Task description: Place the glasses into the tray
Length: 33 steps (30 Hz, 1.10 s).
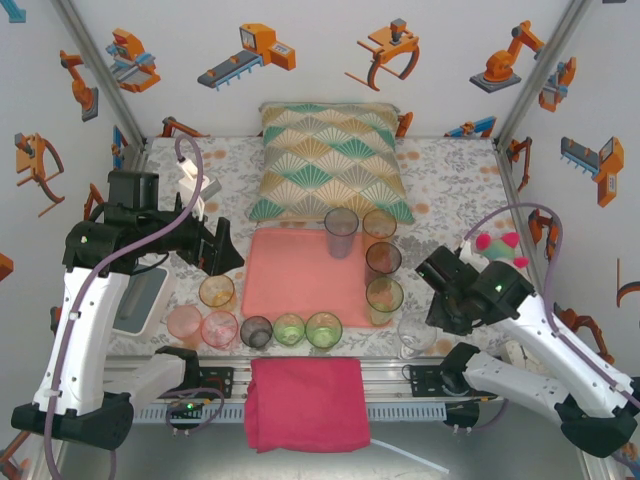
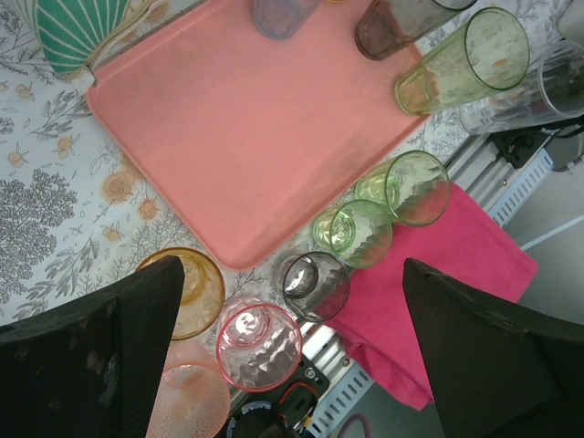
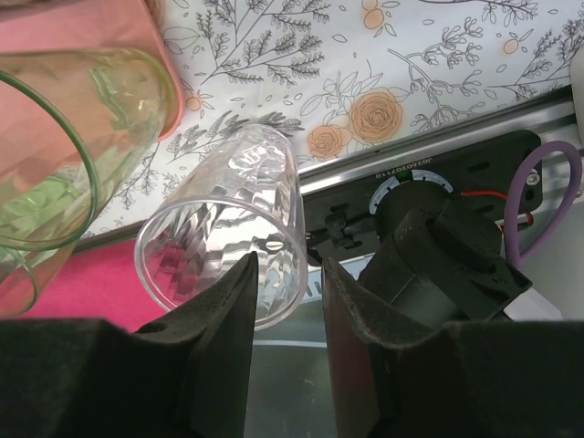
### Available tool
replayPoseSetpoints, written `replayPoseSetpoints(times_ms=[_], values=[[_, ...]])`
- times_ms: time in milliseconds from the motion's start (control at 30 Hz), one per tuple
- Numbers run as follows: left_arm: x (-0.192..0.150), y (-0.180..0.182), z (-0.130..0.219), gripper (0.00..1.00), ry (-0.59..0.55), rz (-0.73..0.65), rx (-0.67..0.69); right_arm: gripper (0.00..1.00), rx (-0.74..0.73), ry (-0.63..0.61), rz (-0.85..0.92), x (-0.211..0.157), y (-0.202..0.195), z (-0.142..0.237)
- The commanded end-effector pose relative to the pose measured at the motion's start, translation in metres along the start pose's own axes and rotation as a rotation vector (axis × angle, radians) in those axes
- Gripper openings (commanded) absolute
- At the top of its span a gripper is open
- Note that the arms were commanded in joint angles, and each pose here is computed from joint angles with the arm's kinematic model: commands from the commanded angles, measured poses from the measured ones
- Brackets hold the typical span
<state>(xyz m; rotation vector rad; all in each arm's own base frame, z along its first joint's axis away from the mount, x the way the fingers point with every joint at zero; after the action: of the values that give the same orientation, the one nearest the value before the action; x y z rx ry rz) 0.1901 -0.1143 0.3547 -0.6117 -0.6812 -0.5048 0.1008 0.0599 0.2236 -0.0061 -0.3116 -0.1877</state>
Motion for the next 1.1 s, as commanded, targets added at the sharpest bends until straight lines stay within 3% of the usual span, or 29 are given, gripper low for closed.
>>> replayPoseSetpoints(times_ms=[0, 400, 1067], values=[[0.003, -0.008, 0.006, 0.97, -0.030, -0.035, -0.026, 0.36, -0.028, 0.043, -0.014, -0.008, -0.005, -0.006], [0.003, -0.009, 0.007, 0.97, -0.035, -0.039, -0.027, 0.33, -0.070, 0.054, -0.011, -0.011, -0.006, -0.021], [0.006, -0.009, 0.007, 0.97, -0.041, -0.033, -0.029, 0.01, -0.100, -0.031, -0.057, -0.009, -0.019, -0.025]])
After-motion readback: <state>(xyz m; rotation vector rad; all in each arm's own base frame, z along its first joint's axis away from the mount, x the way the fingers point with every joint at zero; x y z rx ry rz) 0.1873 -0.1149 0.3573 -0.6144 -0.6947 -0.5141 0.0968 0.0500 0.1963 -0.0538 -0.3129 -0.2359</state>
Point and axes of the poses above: each hand's point on the last joint's axis, 136 mm out from that joint toward the fingers, its own z axis back along the fingers, its own y axis along the line the jaws close on, x = y × z, the point moved 5 cm from there along z, back along the fingers, and after that the axes turned 8 degrees about z, right-handed, at the moved point
